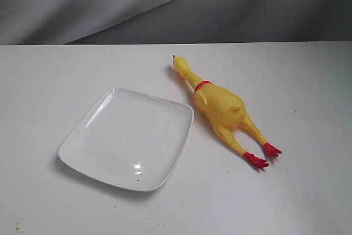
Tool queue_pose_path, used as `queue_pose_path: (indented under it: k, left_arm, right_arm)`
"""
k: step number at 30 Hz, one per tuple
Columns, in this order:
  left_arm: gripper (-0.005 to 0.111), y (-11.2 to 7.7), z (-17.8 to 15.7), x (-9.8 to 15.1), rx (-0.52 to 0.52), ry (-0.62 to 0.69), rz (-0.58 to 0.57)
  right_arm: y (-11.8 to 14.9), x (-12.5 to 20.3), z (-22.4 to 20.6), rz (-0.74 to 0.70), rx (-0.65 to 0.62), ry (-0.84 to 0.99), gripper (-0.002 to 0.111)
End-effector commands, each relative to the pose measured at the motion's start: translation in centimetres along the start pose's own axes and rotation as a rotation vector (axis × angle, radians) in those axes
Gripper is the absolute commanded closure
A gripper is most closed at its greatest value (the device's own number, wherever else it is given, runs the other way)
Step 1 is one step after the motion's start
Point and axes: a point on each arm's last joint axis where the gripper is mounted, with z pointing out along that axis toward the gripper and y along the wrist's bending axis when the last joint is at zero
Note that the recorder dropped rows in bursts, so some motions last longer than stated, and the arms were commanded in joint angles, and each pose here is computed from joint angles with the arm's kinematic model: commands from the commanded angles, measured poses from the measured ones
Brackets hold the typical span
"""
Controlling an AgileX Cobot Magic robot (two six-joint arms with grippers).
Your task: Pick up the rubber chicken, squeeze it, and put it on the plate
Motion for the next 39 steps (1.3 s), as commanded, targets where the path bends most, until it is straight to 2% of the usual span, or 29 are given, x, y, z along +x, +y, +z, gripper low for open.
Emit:
queue_pose_path:
  k: [1,10,22,33,36,39]
  left_arm:
    - [0.106,0.0,0.0,0.1,0.0,-0.003,-0.012]
    - [0.106,0.0,0.0,0.1,0.0,-0.003,-0.012]
    - [0.106,0.0,0.0,0.1,0.0,-0.003,-0.012]
    - [0.106,0.0,0.0,0.1,0.0,-0.003,-0.012]
    - [0.106,0.0,0.0,0.1,0.0,-0.003,-0.012]
    - [0.106,0.0,0.0,0.1,0.0,-0.003,-0.012]
  right_arm:
    - [0.0,0.1,0.0,0.008,0.006,0.0,0.108]
    - [-0.1,-0.1,0.0,-0.01,0.012,-0.017,0.108]
    - [-0.1,-4.5,-1.2,-0.013,0.02,-0.53,0.108]
    - [-0.1,-6.3,-2.6,-0.028,0.029,-0.778,0.108]
    - [-0.1,-6.6,-2.9,0.089,-0.021,-0.834,0.108]
    - [-0.2,-6.8,-3.2,0.432,-0.176,-0.857,0.108]
